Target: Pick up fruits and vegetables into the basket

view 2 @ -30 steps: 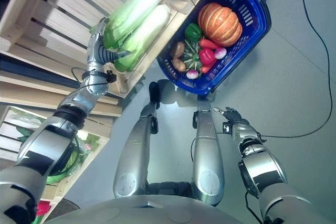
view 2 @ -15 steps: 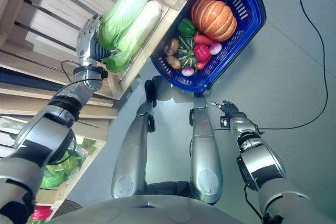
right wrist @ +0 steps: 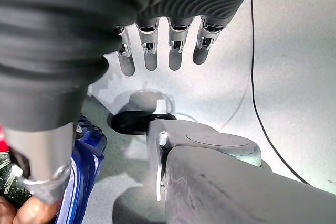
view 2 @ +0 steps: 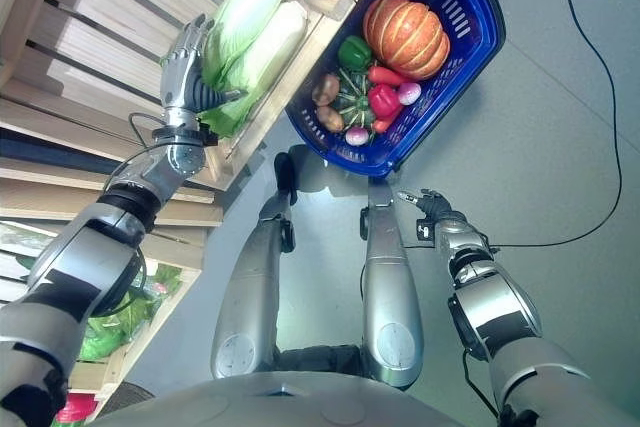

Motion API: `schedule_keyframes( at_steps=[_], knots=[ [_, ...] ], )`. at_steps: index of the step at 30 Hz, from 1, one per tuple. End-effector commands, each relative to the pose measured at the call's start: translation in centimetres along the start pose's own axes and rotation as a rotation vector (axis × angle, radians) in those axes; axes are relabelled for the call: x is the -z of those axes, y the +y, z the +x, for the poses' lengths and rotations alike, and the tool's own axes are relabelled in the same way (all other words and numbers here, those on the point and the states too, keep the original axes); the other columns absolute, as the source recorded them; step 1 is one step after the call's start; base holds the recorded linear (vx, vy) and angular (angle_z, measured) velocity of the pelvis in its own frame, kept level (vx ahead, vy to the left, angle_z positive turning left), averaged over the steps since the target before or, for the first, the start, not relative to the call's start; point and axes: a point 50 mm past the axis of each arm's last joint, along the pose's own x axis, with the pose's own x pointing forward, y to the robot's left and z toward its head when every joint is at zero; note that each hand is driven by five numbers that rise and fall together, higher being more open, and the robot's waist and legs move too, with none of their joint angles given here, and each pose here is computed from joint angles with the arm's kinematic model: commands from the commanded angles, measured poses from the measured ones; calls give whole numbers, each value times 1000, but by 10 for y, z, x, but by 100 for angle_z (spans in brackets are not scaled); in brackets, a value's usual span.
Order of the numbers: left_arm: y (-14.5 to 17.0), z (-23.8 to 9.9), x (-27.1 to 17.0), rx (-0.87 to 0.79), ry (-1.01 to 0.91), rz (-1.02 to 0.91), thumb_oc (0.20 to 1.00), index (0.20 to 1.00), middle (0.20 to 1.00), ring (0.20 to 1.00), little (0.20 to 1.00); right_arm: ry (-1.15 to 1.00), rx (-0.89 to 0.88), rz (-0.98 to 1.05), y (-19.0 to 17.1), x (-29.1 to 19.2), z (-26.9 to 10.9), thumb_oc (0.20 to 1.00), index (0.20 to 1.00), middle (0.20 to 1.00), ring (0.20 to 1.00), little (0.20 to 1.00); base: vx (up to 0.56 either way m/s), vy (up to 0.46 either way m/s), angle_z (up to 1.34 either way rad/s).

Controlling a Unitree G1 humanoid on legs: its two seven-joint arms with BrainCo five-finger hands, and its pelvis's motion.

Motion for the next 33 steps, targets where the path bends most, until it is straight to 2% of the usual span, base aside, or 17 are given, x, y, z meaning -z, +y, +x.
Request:
schedule_keyframes(
  at_steps=[1,4,13,20,33],
  knots=[
    [4,-3,-14,-71,-107,-60,1000,1000,1000,1000,1000,49,49,40,-13,25,-3,1000,1000,1000,1000,1000,20,-35,1],
    [10,1,-36,-119,-213,-103,1000,1000,1000,1000,1000,52,51,57,-12,28,-4,1000,1000,1000,1000,1000,18,-39,2],
    [26,20,-39,-216,-215,-16,1000,1000,1000,1000,1000,55,43,56,-10,27,-3,1000,1000,1000,1000,1000,3,-7,2],
    [42,40,-4,-245,0,136,1000,1000,1000,1000,1000,51,28,32,-9,21,-3,1000,1000,1000,1000,1000,0,0,0],
    [36,34,44,-4,370,198,1000,1000,1000,1000,1000,32,4,-15,-5,9,-1,1000,1000,1000,1000,1000,-3,8,-1]
  ],
)
